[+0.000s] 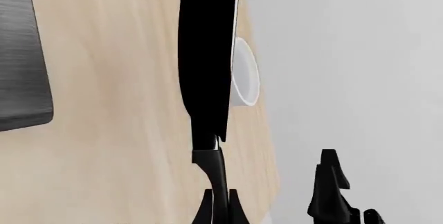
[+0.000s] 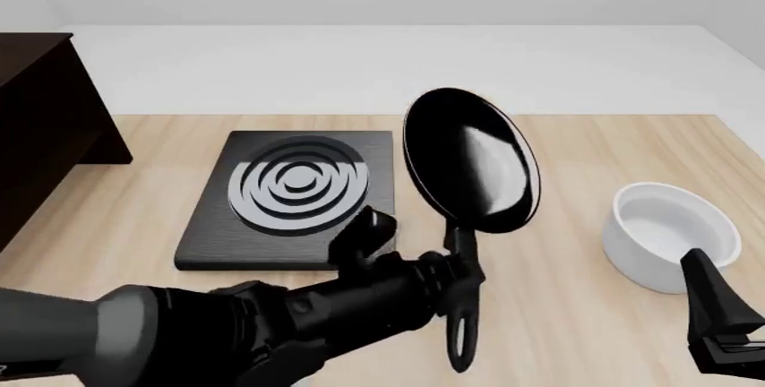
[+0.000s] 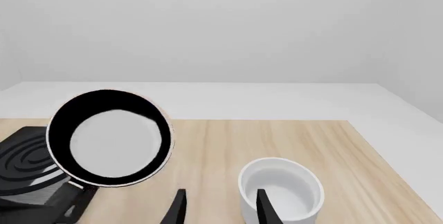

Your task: Put the frying pan under the cabinet shelf.

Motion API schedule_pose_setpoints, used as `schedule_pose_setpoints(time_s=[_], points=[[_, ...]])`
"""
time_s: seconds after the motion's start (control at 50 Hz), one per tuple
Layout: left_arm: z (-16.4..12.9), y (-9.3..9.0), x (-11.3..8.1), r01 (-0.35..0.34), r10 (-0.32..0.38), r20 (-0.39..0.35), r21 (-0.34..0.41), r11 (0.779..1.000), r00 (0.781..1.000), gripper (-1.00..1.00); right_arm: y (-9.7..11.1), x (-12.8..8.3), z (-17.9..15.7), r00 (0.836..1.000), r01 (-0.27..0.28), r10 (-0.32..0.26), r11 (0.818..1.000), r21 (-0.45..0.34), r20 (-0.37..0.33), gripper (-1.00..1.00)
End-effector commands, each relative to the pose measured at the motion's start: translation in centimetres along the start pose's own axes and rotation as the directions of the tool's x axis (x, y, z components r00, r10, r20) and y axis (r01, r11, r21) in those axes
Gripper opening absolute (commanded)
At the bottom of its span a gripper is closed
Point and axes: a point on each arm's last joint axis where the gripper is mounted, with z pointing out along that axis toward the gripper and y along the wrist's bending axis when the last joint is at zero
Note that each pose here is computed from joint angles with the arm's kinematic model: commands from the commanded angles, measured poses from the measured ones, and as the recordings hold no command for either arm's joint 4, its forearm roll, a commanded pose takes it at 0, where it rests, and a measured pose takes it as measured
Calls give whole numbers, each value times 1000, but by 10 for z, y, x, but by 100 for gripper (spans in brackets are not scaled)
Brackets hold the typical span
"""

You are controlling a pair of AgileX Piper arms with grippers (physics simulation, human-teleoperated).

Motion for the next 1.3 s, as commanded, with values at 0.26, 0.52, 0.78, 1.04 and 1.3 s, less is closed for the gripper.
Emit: schedule_pose_setpoints(time_s=[0.26, 0.52, 0.78, 1.04, 1.3], points=[[-74, -22, -40, 142, -183, 150, 251, 958, 972, -100, 0, 0, 0, 1000, 0, 0, 1000, 0, 0, 100], [-113, -12, -49, 211, -285, 200, 326, 922, 937, -100, 0, 0, 0, 1000, 0, 0, 1000, 0, 0, 100], [-124, 30, -56, 338, -399, 273, 245, 909, 875, -100, 0, 0, 0, 1000, 0, 0, 1000, 0, 0, 100], [-143, 61, -83, 395, -443, 448, 202, 896, 776, -100, 0, 0, 0, 1000, 0, 0, 1000, 0, 0, 100], [-160, 81, -87, 464, -512, 522, 232, 855, 683, -100, 0, 0, 0, 1000, 0, 0, 1000, 0, 0, 100]])
